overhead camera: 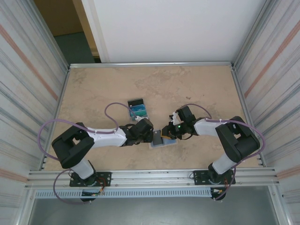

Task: Take the credit cards out of the card holder

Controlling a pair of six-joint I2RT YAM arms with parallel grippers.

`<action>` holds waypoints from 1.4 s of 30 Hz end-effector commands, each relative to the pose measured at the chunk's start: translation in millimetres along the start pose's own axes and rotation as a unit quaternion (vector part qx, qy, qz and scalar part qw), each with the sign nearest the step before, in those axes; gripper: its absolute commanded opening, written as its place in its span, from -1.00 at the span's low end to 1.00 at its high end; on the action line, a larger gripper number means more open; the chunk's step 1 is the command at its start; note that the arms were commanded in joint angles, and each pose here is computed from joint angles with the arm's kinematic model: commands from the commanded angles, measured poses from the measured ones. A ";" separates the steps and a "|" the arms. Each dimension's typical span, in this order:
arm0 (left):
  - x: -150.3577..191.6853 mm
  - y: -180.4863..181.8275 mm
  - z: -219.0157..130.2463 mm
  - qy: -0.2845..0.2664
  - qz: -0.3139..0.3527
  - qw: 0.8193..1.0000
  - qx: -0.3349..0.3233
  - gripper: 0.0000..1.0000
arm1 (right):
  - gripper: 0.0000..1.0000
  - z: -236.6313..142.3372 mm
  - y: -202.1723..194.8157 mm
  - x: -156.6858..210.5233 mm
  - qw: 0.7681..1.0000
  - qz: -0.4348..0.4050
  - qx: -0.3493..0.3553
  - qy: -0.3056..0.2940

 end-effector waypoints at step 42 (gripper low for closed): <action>1.2 6.2 -0.9 0.019 0.014 0.999 -0.031 -0.63 | -1.00 -7.7 -16.4 -13.9 0.997 -0.034 0.069 -0.019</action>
Point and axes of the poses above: each hand's point on the last joint's axis, 136 mm out from that joint toward the fingers, its own z axis out along the fingers, its own y axis along the line the jaws close on, x = y × z, the point moved 7 cm from there along -z, back along the fingers, and after that the axes turned 7 degrees about z, right-handed, at the moved point
